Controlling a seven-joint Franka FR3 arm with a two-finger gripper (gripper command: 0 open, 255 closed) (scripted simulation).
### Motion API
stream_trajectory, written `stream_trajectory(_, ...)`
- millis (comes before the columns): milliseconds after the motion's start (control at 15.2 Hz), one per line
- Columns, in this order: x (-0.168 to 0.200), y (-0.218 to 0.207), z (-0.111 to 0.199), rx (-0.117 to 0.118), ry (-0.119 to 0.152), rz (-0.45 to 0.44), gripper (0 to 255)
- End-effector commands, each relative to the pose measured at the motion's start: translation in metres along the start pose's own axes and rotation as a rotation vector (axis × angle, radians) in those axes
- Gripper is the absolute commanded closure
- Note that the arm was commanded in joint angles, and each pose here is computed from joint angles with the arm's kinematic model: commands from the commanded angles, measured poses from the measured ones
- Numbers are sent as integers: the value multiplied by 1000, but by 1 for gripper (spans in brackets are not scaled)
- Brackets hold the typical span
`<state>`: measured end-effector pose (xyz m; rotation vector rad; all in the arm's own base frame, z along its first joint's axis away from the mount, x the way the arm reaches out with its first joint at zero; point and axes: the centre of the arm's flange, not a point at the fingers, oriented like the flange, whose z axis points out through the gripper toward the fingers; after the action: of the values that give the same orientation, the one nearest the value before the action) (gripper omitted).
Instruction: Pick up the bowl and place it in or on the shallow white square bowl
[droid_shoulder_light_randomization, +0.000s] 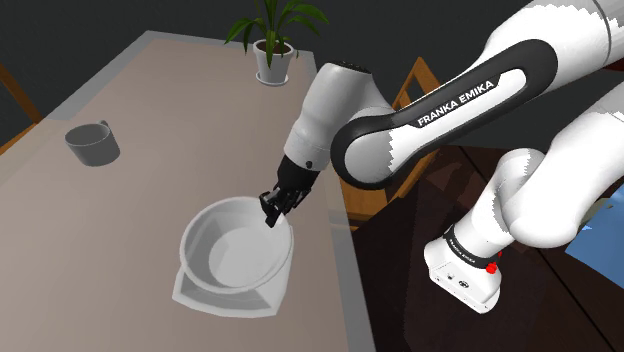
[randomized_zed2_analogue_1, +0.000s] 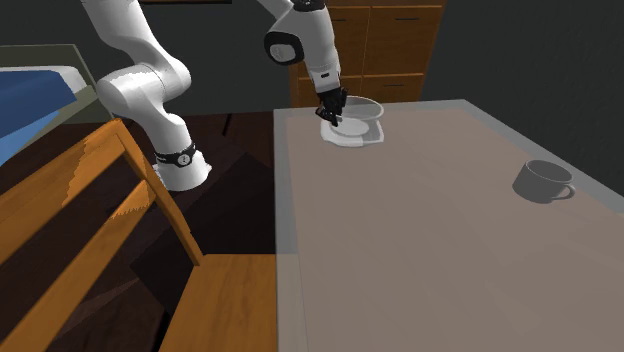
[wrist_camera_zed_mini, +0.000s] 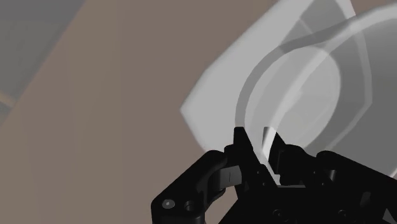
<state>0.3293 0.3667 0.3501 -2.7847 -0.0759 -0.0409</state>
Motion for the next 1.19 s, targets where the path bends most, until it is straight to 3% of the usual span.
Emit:
stream_trajectory(0,0,0,1,1,1,0,255)
stream_trajectory(264,0,0,1,1,1,0,255)
stream_trajectory(330,0,0,1,1,1,0,0)
stream_trajectory(660,0,0,1,1,1,0,0)
stream_trajectory(924,0,0,-49,1,1,0,0)
stream_trajectory(1122,0,0,-49,1,1,0,0)
